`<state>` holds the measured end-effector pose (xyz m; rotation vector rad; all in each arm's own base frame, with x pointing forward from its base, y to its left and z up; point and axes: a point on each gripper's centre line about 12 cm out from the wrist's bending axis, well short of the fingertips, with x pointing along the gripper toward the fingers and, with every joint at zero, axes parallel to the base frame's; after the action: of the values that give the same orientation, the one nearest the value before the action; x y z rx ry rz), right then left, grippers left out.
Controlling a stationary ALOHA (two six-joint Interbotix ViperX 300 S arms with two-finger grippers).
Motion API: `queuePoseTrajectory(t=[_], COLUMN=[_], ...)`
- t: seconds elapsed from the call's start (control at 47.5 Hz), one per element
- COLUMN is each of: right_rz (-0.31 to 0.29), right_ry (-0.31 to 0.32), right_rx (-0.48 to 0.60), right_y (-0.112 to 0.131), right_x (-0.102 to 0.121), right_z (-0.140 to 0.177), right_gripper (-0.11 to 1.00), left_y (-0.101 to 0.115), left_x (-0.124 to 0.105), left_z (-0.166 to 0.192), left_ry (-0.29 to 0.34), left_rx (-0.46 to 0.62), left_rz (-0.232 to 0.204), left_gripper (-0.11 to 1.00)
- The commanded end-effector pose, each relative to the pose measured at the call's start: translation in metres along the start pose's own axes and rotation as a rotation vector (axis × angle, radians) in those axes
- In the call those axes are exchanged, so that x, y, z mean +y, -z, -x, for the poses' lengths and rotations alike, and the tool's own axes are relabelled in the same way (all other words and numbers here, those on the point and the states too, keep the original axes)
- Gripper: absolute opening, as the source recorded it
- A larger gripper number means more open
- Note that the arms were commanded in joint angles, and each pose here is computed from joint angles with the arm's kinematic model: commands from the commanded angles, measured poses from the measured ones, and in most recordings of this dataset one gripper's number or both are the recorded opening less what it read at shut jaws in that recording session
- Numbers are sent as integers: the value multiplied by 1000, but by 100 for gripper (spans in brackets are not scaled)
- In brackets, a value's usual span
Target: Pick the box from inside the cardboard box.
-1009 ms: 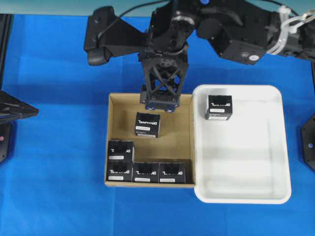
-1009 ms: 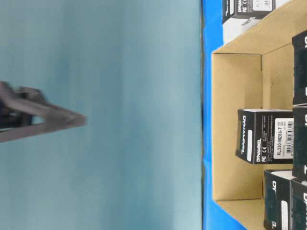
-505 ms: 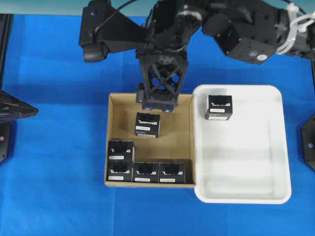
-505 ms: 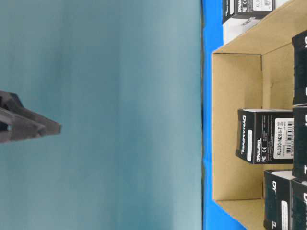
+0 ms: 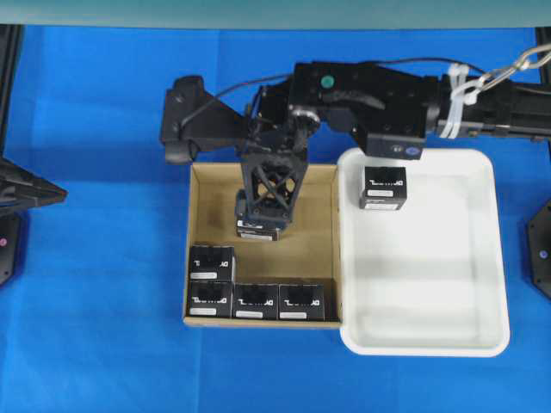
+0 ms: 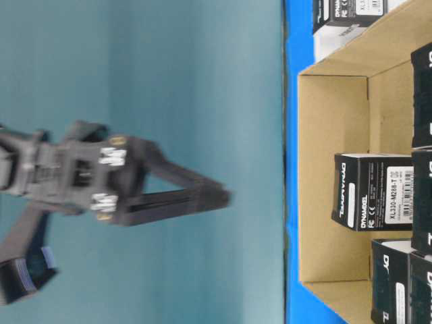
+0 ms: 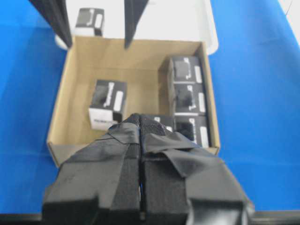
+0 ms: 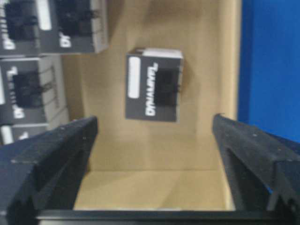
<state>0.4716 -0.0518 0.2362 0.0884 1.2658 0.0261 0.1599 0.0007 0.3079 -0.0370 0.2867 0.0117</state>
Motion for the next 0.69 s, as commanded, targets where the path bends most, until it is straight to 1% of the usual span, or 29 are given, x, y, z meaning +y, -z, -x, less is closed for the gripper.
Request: queuePoseTrajectory(t=[0.0,0.147,0.294,0.673], right_rz=[-9,-29,-23,-16], right_ry=[-9,-11,-8,-14], right_rx=[-12,-28,-30,27], right_y=[3,9,11,16], right_x=[3,2,3,4], right_z=[-11,-29,-42,-72], right_gripper=[100,100,100,100], left_y=[-12,-12,-11,-11], left_x=[-1,-1,-1,-1], left_z=[2,2,1,1], left_ry=[1,3,3,6], left_rx=[-29,-29,-28,-27], left_rz=[-5,-5,-4,-6], left_gripper=[-7,-7,-7,-7])
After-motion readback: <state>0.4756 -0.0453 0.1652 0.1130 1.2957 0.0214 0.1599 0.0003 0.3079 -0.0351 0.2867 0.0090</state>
